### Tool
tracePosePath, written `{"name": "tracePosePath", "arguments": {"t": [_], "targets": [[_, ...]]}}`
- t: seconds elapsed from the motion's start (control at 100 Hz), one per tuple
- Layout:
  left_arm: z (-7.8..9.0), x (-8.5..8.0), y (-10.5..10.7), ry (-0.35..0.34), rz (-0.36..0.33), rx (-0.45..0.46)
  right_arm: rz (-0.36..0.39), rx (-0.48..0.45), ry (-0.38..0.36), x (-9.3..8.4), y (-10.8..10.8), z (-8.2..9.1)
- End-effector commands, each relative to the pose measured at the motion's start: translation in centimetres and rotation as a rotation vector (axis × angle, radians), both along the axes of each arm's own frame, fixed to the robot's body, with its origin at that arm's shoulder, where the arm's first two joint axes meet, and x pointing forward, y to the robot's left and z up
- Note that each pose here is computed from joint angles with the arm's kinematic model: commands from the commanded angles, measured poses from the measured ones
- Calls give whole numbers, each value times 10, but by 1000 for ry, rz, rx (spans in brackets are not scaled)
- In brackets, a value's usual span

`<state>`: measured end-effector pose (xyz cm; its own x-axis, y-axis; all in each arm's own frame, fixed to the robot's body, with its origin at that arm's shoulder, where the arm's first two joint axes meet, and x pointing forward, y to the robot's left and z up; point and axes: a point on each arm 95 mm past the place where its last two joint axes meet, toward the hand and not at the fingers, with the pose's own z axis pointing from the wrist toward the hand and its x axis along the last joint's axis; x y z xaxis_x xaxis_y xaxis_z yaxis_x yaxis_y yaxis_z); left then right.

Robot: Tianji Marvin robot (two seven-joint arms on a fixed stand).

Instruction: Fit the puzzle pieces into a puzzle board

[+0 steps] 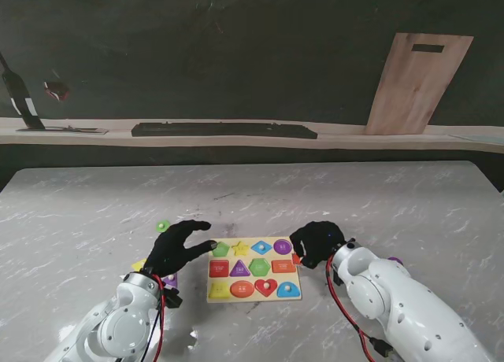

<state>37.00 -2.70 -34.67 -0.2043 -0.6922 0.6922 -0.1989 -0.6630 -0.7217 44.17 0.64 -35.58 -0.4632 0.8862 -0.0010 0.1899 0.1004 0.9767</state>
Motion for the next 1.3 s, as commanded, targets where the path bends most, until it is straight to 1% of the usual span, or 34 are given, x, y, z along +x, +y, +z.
{"name": "tracePosePath", "arguments": {"t": [0.0,0.2,0.44,0.8,1.29], "targets": [[1,-1,-1,0,-1,-7,17,12,5,1,15,-1],[1,-1,0,-5,1,-6,24,25,33,6,29,-7],[1,-1,0,-5,1,-6,21,31,64,9,38,-14],[1,-1,0,-4,0,-7,21,13,87,10,40,-23],[0,-1,0,-4,1,-5,17,12,109,7,42,-26]]}}
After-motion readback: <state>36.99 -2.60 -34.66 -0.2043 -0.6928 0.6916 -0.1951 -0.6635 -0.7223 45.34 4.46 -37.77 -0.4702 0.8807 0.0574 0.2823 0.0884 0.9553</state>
